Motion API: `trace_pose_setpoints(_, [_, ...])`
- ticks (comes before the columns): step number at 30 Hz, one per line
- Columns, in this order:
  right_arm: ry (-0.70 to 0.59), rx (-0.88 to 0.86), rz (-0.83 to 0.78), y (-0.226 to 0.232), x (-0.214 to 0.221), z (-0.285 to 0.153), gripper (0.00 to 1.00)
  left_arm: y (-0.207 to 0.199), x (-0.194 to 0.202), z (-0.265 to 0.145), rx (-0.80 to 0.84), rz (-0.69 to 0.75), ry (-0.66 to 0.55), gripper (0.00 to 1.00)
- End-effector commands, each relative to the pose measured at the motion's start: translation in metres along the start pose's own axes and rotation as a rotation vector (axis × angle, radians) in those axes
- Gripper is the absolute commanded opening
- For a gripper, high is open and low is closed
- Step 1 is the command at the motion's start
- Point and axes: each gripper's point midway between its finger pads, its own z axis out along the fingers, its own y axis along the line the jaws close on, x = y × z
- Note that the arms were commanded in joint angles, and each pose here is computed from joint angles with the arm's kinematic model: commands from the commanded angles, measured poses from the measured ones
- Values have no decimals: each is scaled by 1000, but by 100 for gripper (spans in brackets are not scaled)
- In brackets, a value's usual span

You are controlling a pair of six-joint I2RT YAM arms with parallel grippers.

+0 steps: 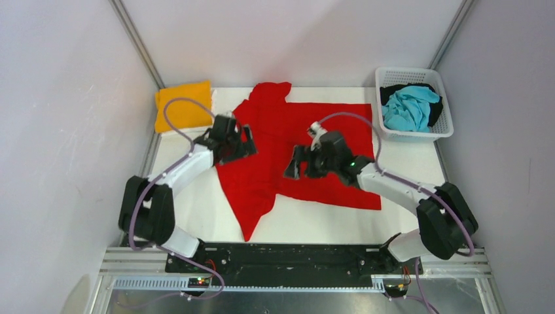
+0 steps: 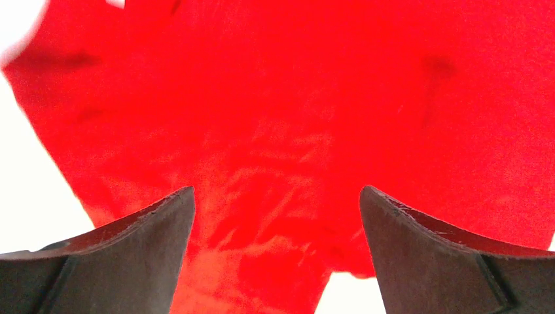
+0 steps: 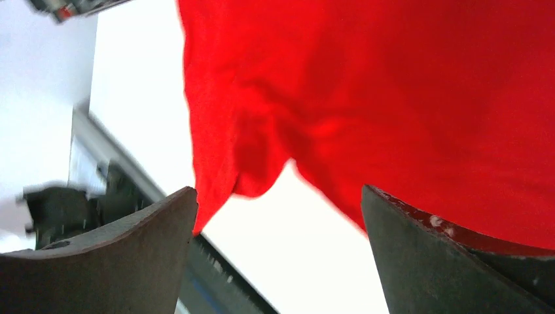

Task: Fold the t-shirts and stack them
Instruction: Flatten out the tshirt

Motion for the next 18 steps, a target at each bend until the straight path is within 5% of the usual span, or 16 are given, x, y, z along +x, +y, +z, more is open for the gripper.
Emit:
trace_pose_setpoints(1, [85, -300, -16, 78, 42, 12, 99, 5, 59, -11, 92, -93, 59, 100])
trace_pose_setpoints(8, [139, -425, -49, 129, 91, 43, 99, 8, 105, -10, 206, -150, 82, 100])
trace_pose_setpoints(18, [183, -312, -10, 105, 118, 82, 99, 20, 123, 3, 181, -167, 109, 100])
